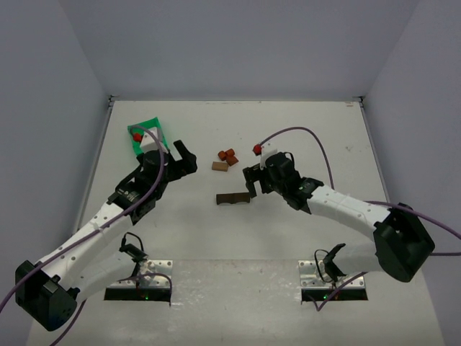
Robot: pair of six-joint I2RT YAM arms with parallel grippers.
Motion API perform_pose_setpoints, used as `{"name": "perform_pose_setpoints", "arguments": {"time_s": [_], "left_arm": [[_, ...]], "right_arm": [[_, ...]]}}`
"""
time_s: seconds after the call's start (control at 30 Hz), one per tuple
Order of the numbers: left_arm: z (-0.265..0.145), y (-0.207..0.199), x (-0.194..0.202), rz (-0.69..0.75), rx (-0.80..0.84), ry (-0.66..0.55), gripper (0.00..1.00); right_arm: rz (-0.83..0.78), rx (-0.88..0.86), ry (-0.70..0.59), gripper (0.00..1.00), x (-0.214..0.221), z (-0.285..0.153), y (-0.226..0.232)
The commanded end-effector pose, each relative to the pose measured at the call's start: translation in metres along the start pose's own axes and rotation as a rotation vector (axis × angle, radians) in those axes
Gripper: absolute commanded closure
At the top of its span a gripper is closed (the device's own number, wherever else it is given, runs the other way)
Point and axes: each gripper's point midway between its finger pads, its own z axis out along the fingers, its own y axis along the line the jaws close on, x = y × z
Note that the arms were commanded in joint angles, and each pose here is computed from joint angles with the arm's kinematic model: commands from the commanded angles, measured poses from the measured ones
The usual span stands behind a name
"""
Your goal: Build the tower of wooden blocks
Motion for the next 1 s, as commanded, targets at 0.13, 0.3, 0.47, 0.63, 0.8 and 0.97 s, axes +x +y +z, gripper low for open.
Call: {"name": "perform_pose_setpoints", "arguments": {"time_s": [0.13,0.3,0.47,0.63,0.8,0.97], "left_arm": [[0.001,-0.013,0.001,0.017,0.076,-0.011,0.0],[0.002,-0.008,0.004,0.014,0.064,-0.015,0.0],[0.002,-0.009,0.006,0.014,0.072,-0.007,0.0],[0.002,-0.01,0.005,0.01,0.071,-0.01,0.0],[0.003,-0.01,0.006,0.009,0.075,-0.005,0.0],[0.003,-0.011,0.008,0.01,0.077,-0.001,0.0]], "right_arm": [[-0.036,-0.002,-0.017,0.01,-0.055,0.038,0.021],[-0.071,0.03,0.041,0.01,-0.07,0.078,0.028],[-0.119,0.062,0.083,0.01,-0.078,0.114,0.033],[-0.246,-0.015,0.08,0.01,-0.084,0.141,0.049],[-0.387,-0.041,0.081,0.24,-0.092,0.166,0.053],[-0.462,-0.045,0.097,0.41,-0.089,0.189,0.054]]}}
